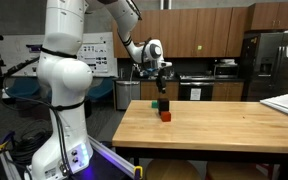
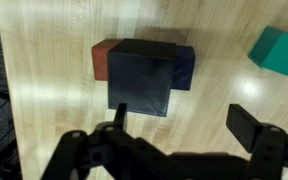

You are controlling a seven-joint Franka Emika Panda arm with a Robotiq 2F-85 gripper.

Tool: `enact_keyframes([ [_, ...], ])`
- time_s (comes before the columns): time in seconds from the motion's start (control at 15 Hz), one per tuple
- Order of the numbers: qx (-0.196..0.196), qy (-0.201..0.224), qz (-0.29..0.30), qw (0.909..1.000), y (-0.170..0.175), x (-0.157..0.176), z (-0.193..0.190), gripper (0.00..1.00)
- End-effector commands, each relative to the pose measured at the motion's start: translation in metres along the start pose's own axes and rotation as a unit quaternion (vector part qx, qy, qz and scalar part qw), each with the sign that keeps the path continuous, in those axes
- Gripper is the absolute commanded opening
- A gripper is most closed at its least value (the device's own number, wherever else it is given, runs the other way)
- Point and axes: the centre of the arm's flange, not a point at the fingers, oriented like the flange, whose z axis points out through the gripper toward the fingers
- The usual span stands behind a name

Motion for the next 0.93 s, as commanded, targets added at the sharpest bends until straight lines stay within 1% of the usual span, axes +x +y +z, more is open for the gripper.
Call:
enact_keyframes([
  [0.0,0.017,0.016,-0.017,0.9996,-0.044,-0.003,0.005,1.0],
  [0.13,0.025,0.019,-0.021,0.9993,-0.074,-0.011,0.012,1.0],
  [0.27,0.032,0.02,-0.013,0.9992,-0.106,-0.016,0.021,1.0],
  [0.47,0.023,0.007,0.011,0.9997,-0.145,-0.014,0.03,1.0],
  [0.67,0.001,-0.013,0.039,0.9992,-0.167,-0.005,0.04,1.0],
  [0.87,-0.019,-0.039,0.07,0.9966,-0.175,0.007,0.047,1.0],
])
